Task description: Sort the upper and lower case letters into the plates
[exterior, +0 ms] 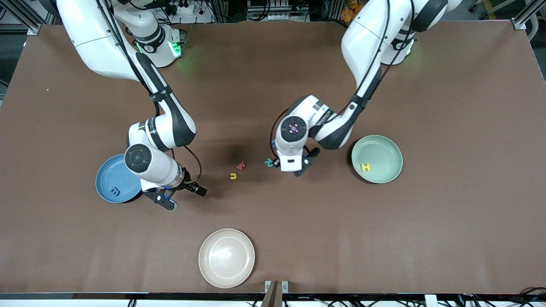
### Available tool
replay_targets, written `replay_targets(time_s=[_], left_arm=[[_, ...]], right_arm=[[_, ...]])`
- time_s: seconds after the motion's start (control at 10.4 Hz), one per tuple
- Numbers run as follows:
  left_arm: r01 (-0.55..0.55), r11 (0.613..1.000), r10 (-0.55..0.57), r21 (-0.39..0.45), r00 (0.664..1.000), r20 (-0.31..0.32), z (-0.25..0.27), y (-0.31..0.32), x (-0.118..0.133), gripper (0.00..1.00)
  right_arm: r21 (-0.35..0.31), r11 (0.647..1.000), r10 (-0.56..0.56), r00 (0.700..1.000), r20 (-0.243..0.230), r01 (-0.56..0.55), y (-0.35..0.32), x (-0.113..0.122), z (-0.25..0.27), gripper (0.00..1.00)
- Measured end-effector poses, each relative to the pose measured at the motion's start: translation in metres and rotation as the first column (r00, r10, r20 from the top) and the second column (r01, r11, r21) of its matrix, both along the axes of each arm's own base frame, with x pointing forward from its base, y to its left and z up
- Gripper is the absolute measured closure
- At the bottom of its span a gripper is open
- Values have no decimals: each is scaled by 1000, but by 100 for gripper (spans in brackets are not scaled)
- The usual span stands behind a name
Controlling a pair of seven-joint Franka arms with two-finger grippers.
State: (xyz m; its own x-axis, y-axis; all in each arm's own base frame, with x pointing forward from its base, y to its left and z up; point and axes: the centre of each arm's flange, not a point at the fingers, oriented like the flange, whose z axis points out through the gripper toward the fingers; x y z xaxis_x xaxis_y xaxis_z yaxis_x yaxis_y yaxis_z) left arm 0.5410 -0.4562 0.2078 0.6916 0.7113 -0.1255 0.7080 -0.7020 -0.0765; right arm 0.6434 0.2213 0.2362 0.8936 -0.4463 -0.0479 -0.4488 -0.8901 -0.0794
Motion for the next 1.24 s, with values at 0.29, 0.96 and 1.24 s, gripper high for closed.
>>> replay_targets(time_s=[0.29,0.96,1.24], left_arm=[[167,986,-167,-4,986,-30,24,112,24,64],[394,917,-397,-58,915,-66,13,292,13,59],[402,914,-405,-59,912,-55,7,290,8,30]], right_arm=[[3,979,205,979,17,-205,64,-21,0,0],[-87,897,431,902,-30,-432,134,-45,-42,0],[-89,909,405,913,-38,-407,133,-45,-47,0]])
